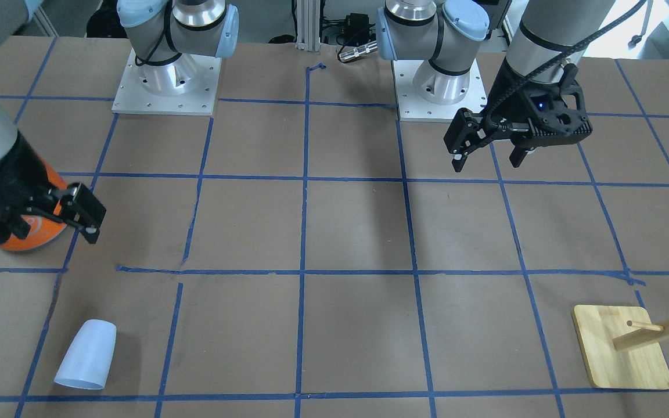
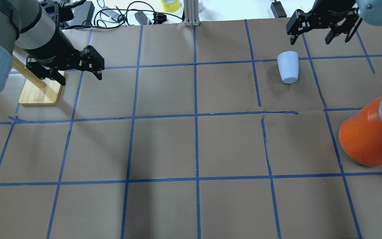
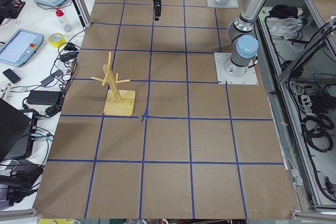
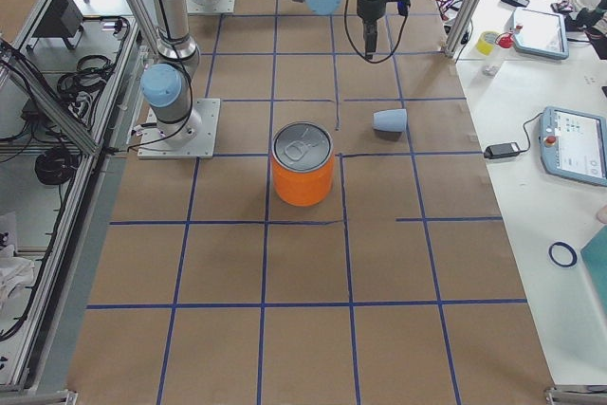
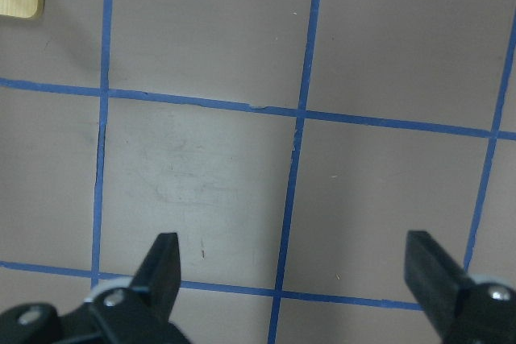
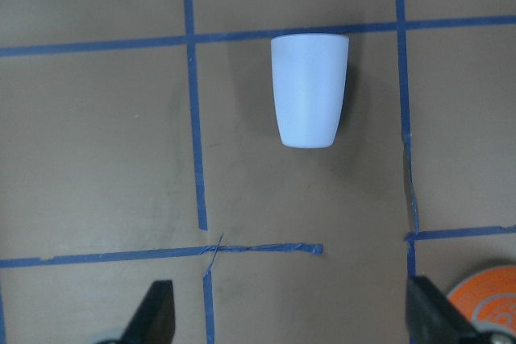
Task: Flip cup
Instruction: 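Lower the right gripper over the upside-down white cup, then close the right gripper on the white cup's base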
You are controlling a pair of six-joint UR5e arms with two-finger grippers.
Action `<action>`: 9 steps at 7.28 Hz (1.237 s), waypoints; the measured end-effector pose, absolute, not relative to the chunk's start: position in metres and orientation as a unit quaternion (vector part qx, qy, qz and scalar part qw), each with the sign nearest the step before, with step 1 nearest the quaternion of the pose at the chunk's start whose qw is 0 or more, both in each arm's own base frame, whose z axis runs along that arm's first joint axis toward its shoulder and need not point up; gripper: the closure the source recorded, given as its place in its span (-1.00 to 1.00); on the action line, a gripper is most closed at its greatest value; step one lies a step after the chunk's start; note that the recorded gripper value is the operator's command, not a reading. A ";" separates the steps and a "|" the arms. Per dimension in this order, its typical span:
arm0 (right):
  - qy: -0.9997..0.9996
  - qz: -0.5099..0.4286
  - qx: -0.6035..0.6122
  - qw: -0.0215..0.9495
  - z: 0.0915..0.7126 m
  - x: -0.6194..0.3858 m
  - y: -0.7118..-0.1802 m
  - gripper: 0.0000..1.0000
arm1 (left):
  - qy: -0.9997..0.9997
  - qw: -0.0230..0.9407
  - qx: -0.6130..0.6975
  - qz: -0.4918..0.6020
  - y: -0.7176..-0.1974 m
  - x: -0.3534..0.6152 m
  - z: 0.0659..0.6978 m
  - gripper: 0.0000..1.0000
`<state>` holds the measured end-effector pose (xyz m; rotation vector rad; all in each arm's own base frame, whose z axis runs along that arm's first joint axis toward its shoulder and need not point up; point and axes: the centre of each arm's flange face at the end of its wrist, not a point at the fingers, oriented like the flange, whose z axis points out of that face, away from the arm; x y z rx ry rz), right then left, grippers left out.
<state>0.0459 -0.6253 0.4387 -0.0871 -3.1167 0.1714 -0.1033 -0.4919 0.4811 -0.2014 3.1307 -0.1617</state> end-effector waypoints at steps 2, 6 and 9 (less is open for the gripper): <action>-0.996 0.075 -0.036 0.014 0.359 0.018 -0.692 -1.00 | 0.997 0.000 -0.064 -0.051 -0.492 -0.103 0.481 -1.00; -0.996 0.073 -0.048 0.011 0.270 -0.008 -0.732 -1.00 | 0.997 0.002 -0.066 -0.050 -0.492 -0.101 0.480 -1.00; -0.997 0.070 -0.021 0.011 0.243 -0.010 -0.738 -0.99 | 0.997 0.002 -0.067 -0.048 -0.493 -0.101 0.479 -1.00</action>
